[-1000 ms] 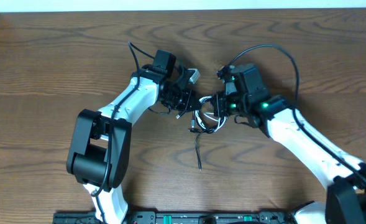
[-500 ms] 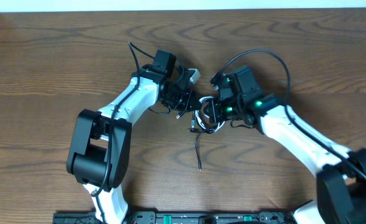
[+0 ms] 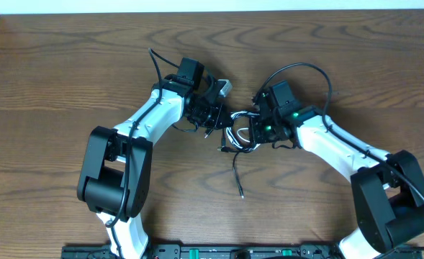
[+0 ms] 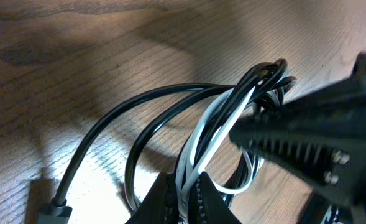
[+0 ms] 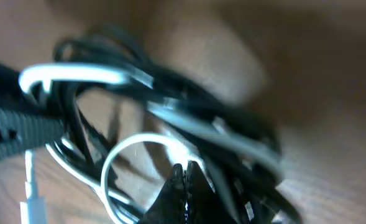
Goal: Untangle cables
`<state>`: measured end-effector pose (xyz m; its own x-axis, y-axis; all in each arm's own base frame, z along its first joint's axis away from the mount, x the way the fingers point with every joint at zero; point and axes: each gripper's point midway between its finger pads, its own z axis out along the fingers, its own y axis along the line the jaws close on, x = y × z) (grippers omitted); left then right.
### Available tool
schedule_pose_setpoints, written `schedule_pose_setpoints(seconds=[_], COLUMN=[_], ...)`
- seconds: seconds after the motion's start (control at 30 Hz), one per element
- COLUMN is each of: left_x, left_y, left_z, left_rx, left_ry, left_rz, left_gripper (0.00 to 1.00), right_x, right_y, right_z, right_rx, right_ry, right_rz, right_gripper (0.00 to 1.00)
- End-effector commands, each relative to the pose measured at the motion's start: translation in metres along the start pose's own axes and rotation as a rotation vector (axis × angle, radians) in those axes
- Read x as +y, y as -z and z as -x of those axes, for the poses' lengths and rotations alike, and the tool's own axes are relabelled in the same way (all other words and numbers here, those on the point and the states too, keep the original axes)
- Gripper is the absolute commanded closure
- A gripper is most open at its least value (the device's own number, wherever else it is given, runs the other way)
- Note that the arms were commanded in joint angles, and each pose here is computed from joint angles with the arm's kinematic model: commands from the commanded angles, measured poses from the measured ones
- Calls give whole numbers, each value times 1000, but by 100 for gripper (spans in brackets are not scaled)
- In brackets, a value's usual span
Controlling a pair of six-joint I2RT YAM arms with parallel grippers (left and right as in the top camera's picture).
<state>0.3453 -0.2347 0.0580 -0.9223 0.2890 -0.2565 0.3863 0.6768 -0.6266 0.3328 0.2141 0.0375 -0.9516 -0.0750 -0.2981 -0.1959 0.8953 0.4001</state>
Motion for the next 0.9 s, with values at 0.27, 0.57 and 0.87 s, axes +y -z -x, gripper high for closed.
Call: schedule_pose_setpoints(seconds=[0.27, 0.57, 0.87], left_x=[-10, -10, -31], left_y=[11, 11, 44], left_z=[10, 9, 17], left_rx=[-35, -34, -107], left_ry=[-48, -59, -93], left_rz=[-19, -20, -303], left_gripper=[92, 93, 92], right_x=[33, -30, -68], right_y=[69, 80, 93], right_z=[58, 47, 42], right_rx=[-167, -155, -125], right_ry=[10, -105, -206], right_rz=[228, -34, -26], right_gripper=[99, 99, 99])
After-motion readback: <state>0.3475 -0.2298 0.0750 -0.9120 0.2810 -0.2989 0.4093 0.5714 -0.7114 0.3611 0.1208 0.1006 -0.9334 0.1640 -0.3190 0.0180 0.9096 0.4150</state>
